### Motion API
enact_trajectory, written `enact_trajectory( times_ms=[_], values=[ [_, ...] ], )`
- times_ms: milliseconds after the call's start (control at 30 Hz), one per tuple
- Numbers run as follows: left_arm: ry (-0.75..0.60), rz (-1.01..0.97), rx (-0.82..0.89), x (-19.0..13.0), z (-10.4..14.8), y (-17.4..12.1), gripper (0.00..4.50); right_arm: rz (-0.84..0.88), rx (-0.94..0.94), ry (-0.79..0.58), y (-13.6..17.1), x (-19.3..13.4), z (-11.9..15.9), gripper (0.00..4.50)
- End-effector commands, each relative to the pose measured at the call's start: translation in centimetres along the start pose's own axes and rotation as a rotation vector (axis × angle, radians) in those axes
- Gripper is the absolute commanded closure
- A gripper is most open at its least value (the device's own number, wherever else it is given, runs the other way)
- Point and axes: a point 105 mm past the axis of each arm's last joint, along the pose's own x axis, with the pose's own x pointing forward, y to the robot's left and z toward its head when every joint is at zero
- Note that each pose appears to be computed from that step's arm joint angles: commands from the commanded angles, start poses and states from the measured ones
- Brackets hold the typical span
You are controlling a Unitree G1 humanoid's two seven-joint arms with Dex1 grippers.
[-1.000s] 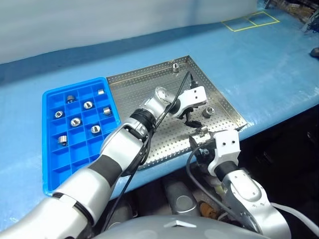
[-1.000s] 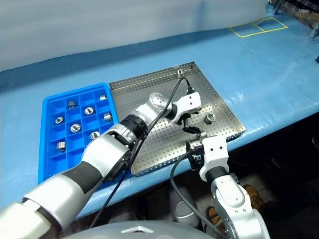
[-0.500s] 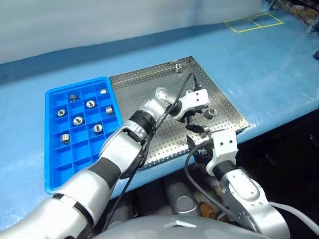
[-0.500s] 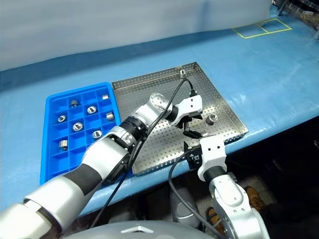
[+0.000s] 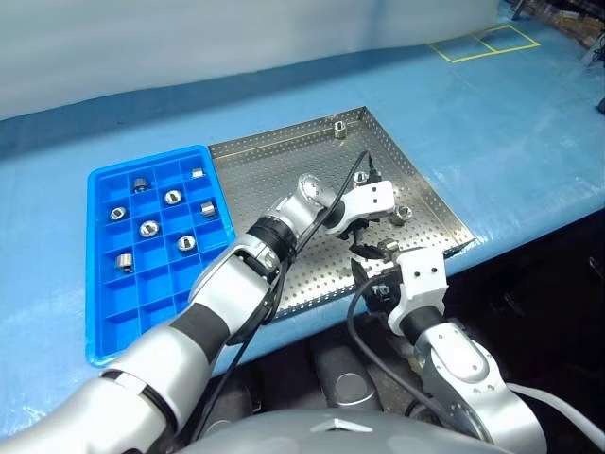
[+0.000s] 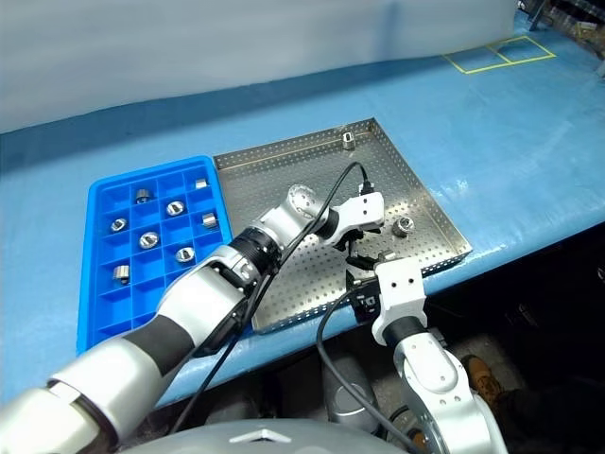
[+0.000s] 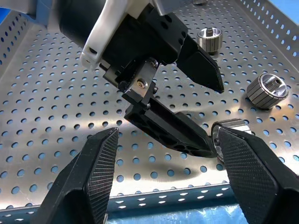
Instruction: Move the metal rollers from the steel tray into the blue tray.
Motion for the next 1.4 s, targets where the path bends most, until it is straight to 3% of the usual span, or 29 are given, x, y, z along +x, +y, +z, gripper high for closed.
enact_trajectory(
  times_ms=[33, 300, 633, 800, 1067, 1400],
  values=[
    [-0.057, -0.057, 0.043, 2.5, 2.5, -2.2, 0.03, -0.010, 0.002, -0.036, 0.0, -0.2, 0.7, 0.90],
    [-0.109, -0.087, 0.031, 3.4, 3.2, -3.2, 0.03, -0.022, 0.002, -0.034, -0.2, -0.3, 0.6, 0.90],
    [-0.106, -0.072, 0.033, 3.1, 2.9, -2.9, 3.22, 0.053, -0.010, 0.014, 0.4, -2.2, -0.3, 0.90],
    [-0.118, -0.059, 0.029, 3.3, 3.0, -2.8, 3.22, 0.063, -0.042, 0.065, -0.3, -4.2, -1.9, 0.90],
    [-0.205, 0.045, -0.041, 2.4, 4.2, -1.0, 3.22, 0.020, -0.026, 0.068, -0.4, -4.1, -2.0, 0.90],
    [-0.400, 0.322, -0.201, -4.0, 3.6, 4.3, 3.22, 0.027, -0.026, -0.019, -0.1, -1.6, 0.1, 0.90]
  ],
)
